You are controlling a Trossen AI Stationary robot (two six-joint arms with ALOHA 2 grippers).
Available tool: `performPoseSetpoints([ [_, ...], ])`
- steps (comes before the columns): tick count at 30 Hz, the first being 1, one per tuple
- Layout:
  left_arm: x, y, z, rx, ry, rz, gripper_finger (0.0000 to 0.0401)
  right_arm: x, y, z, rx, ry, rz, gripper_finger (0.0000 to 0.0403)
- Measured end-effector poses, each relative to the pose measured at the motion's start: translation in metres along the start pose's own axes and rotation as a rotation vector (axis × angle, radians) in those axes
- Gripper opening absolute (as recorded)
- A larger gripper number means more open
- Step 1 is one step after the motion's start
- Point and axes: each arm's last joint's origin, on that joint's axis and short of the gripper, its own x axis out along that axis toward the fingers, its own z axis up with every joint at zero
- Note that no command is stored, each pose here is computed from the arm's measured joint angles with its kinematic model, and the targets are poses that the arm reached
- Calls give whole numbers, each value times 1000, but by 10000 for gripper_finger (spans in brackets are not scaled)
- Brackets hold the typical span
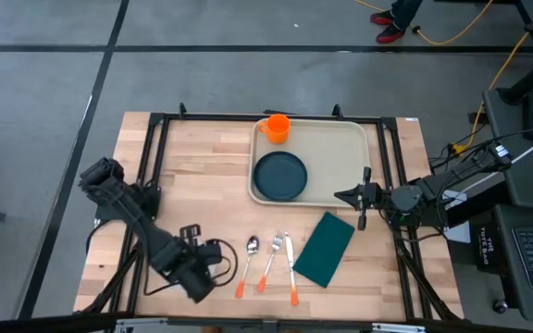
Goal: Set up tray
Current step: Put the white bowl on the blue plate on the serving tray
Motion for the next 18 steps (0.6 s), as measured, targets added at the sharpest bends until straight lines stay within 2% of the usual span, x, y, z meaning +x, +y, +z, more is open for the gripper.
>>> performPoseSetpoints([
  [7,-5,-16,-25,-28,6,-25,1,0,0,0,34,-1,-1,12],
  [18,-4,-30,-46,69,15,-25,2,0,0,0,48,-1,-1,12],
])
